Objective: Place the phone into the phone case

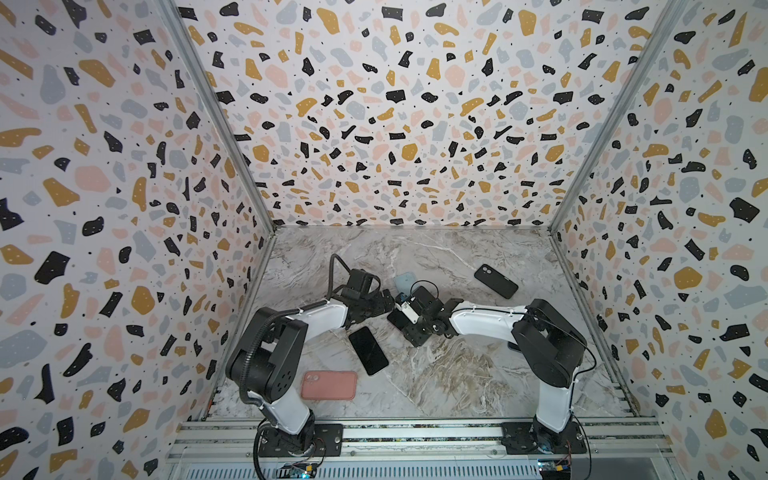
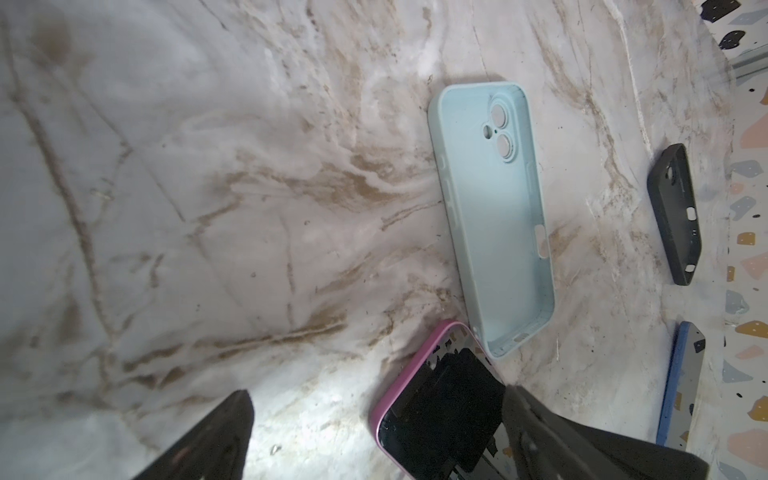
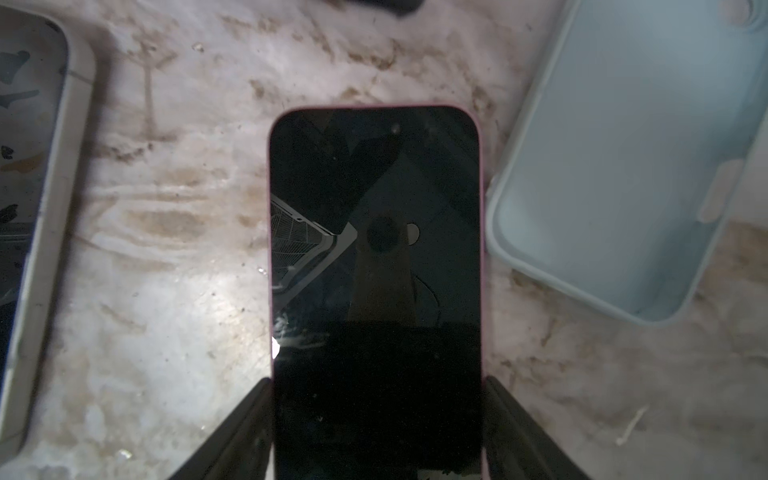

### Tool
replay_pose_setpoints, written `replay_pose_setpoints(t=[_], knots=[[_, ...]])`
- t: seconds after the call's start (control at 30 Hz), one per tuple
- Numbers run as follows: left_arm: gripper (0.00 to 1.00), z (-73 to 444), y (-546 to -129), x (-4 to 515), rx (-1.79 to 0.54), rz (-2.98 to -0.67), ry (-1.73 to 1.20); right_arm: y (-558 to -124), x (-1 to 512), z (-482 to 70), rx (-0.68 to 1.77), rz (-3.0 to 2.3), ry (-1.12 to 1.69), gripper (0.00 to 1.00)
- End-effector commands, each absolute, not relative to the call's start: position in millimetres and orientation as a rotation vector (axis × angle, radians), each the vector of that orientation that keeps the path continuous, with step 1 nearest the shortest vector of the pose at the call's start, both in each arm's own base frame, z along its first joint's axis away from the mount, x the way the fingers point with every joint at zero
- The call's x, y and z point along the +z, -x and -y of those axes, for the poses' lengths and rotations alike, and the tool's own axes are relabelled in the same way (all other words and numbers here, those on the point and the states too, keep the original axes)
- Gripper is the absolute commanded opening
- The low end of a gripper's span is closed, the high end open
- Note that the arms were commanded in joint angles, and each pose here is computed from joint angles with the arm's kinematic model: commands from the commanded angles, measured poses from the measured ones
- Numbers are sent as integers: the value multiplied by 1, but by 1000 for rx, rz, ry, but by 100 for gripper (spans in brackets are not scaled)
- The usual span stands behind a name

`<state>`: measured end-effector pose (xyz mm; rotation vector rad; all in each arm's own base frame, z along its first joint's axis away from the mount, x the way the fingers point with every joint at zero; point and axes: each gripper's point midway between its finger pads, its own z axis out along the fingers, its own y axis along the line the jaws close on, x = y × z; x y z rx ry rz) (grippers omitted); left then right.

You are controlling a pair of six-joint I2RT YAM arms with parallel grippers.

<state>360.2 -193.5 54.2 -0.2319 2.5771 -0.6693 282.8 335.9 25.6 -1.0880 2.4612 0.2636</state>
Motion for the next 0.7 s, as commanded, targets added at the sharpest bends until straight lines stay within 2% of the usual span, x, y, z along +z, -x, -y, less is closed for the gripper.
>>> replay_pose_setpoints(t=[0.0, 0.3, 0.47, 0.67], knots=[[95, 191, -356, 60, -674, -2559, 207, -244, 4, -294, 117, -2658, 1044, 65], [89, 221, -327, 63, -890, -2560, 141, -218, 22, -290, 364, -2633, 872, 61], [75, 245, -305, 63, -1094, -2550, 121, -209, 26, -284, 428, -2606, 820, 59], [71, 262, -285, 59, -1270, -2525, 153, -206, 34, -283, 508, -2563, 763, 58]])
